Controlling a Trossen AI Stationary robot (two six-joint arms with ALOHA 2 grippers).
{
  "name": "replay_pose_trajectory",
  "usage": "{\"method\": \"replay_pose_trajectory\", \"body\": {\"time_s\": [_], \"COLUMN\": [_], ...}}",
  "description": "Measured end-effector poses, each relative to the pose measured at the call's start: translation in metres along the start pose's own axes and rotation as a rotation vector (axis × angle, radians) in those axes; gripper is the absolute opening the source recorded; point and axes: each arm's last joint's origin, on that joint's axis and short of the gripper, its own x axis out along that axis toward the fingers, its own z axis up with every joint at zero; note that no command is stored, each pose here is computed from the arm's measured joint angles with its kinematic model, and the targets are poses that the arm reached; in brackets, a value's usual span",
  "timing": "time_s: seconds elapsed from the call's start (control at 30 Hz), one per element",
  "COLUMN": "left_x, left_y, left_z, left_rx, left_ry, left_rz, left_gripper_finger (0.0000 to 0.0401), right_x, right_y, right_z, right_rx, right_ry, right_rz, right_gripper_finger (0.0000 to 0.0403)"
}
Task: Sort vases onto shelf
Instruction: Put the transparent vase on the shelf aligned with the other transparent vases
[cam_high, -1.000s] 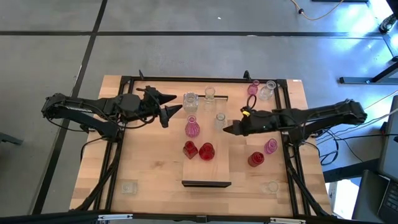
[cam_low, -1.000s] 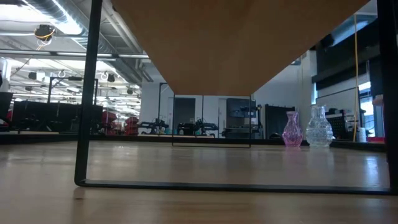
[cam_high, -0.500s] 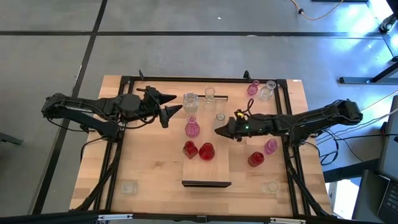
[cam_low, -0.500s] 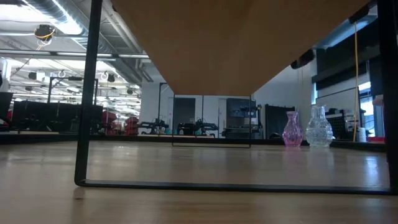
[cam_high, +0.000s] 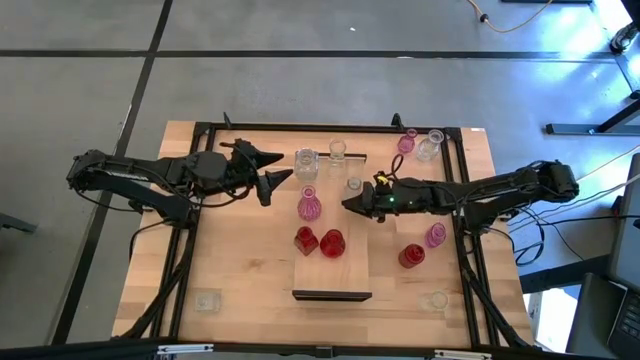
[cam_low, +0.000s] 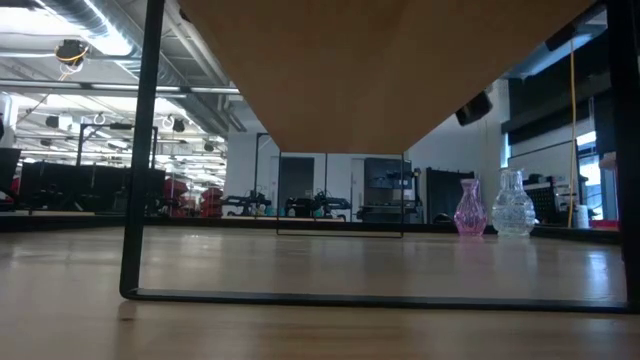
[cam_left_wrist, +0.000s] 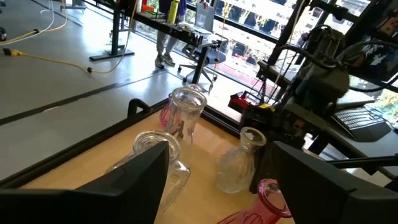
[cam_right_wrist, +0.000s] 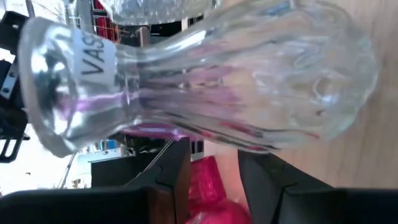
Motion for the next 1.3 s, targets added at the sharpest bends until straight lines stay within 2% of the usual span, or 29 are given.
{"method": "replay_pose_trajectory", "body": {"time_s": [0.17,0.4,0.73,0.93,1.03,1.17,1.3], "left_x": [0.0,0.0,0.0,0.0,0.0,0.0,0.0], "left_y": [0.0,0.0,0.0,0.0,0.0,0.0,0.0], "left_z": [0.0,0.0,0.0,0.0,0.0,0.0,0.0], "left_rx": [-0.001,-0.004,-0.009,-0.009,-0.01,-0.009,-0.009], "left_ry": [0.0,-0.001,0.001,0.001,0.001,0.001,0.001], "left_rz": [-0.001,-0.001,-0.005,-0.005,-0.005,-0.005,-0.005], "left_gripper_finger": [0.0274,0.0274,0.0274,0.0274,0.0274,0.0274,0.0274], "right_x": [0.001,0.001,-0.003,-0.025,-0.044,-0.067,-0.076], "right_y": [0.0,0.001,0.025,0.042,0.053,0.066,0.079], "right_z": [0.018,0.034,0.02,0.007,0.004,0.009,0.023], "right_rx": [-0.043,-0.041,-0.067,-0.13,-0.187,-0.291,-0.351], "right_ry": [0.023,0.001,0.076,0.049,-0.012,-0.129,-0.195], "right_rz": [-0.002,0.0,0.077,0.127,0.078,-0.08,-0.215], "right_gripper_finger": [0.0115,0.0115,0.0115,0.0115,0.0115,0.0115,0.0115]}}
